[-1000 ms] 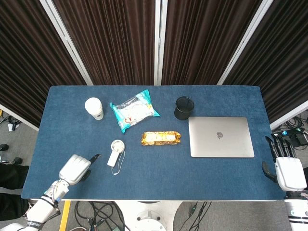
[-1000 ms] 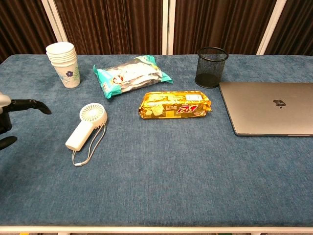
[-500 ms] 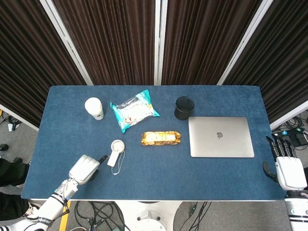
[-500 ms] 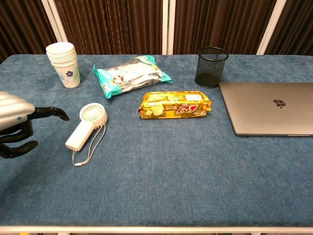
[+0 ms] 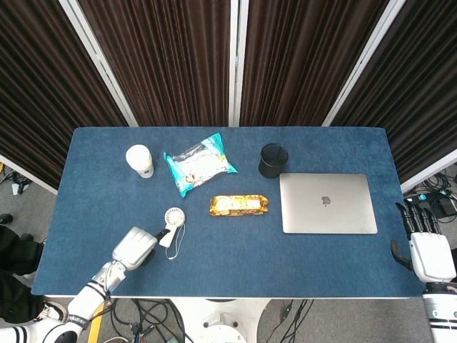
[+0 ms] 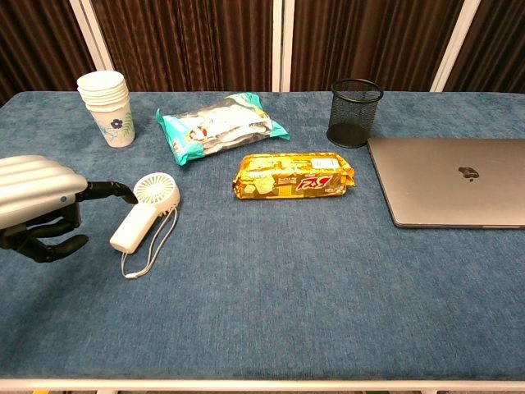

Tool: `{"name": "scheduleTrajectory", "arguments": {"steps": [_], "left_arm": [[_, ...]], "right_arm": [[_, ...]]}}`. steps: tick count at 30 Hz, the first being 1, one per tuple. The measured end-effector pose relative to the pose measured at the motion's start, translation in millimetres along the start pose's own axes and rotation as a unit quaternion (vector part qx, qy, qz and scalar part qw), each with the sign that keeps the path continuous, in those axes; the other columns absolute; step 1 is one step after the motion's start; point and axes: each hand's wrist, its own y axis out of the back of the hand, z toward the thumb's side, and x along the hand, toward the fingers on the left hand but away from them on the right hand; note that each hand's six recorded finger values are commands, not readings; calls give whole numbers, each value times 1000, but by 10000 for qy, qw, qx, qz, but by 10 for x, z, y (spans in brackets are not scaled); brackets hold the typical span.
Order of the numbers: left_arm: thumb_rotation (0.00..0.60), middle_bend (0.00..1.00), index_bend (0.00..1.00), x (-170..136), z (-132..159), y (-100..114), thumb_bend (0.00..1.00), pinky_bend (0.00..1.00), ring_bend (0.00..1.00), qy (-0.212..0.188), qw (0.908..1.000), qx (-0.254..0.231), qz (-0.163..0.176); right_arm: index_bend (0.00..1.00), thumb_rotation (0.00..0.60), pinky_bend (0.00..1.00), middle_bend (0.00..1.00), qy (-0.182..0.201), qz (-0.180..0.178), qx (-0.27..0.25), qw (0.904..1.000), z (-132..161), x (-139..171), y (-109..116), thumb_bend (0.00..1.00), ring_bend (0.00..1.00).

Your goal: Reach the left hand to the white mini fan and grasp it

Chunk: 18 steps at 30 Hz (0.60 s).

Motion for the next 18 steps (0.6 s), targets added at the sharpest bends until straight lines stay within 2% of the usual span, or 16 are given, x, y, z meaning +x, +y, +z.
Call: {"name": "scheduleTrajectory", "arguments": {"steps": [18], "left_arm": [[600,912,152,126,-66,-62,491,849,883,166,9997,-83,-140]], "right_arm": [[0,600,0,0,29,27,41,10000,-50,-11,14,376,0]]}}
